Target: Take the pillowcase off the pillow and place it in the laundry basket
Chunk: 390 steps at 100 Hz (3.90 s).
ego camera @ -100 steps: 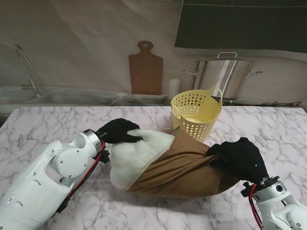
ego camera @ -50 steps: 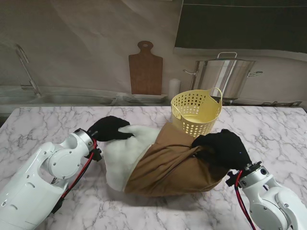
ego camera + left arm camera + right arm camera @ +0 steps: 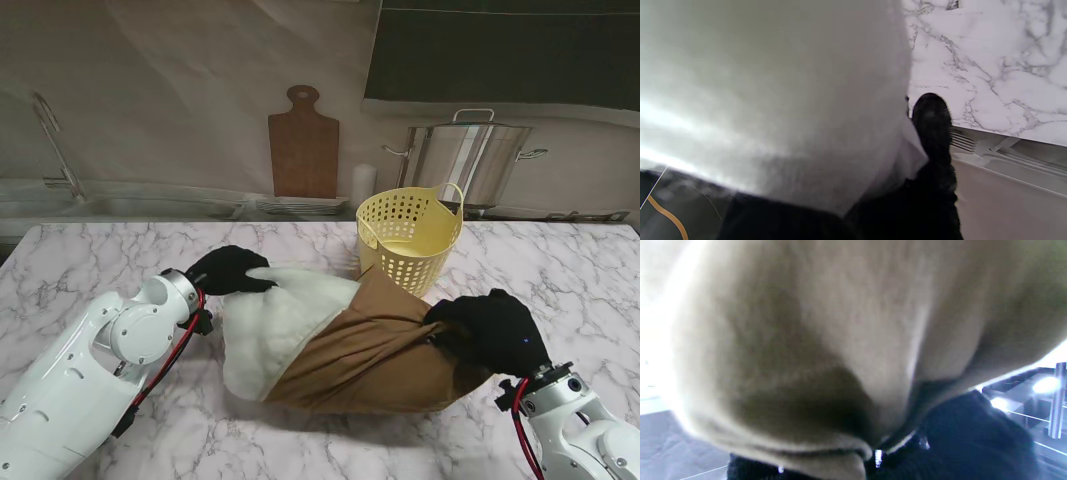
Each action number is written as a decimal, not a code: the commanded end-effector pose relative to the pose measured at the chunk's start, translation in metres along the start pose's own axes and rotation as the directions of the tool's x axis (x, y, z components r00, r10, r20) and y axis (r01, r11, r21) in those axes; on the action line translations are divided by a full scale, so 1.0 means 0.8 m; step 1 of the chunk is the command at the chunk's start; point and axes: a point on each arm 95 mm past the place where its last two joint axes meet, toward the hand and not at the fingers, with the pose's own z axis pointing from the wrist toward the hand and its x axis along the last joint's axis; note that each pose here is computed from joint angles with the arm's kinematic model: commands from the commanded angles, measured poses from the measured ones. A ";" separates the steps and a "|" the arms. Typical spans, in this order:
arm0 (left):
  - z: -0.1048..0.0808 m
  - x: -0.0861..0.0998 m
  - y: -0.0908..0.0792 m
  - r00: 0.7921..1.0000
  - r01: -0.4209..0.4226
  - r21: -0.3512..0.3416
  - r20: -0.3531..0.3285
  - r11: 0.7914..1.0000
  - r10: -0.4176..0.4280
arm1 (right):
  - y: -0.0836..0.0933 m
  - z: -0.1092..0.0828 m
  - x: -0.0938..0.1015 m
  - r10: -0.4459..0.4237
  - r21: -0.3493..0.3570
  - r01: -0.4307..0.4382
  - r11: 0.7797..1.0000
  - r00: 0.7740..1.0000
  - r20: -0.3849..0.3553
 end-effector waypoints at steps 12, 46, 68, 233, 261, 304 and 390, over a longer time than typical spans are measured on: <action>-0.006 -0.042 0.028 0.995 0.013 -0.085 0.104 0.996 -0.004 | -0.017 -0.029 -0.022 -0.031 0.051 0.027 0.998 0.995 0.095; -0.005 -0.059 0.038 0.989 0.029 -0.117 0.146 0.993 -0.011 | -0.019 -0.043 -0.031 -0.050 0.088 0.038 0.995 0.990 0.135; -0.011 -0.071 0.039 0.985 0.029 -0.119 0.171 0.992 -0.008 | -0.015 -0.061 -0.039 -0.080 0.087 0.065 0.994 0.981 0.178; -0.084 -0.167 -0.006 0.883 -0.082 -0.125 0.451 0.989 0.131 | 0.093 -0.069 -0.044 -0.276 -0.180 0.301 0.937 0.949 0.150; -0.087 -0.148 -0.038 0.885 -0.195 0.090 0.444 0.977 0.136 | 0.098 -0.051 -0.044 -0.275 -0.191 0.294 0.936 0.954 0.122; -0.087 -0.026 -0.070 0.970 -0.221 0.369 0.180 0.903 0.164 | 0.131 0.008 -0.052 -0.361 -0.215 0.358 0.909 0.932 0.026; -0.050 -0.006 0.011 0.991 -0.065 0.266 0.128 0.962 0.031 | -0.054 -0.013 -0.021 -0.232 0.230 0.214 0.949 0.971 0.056</action>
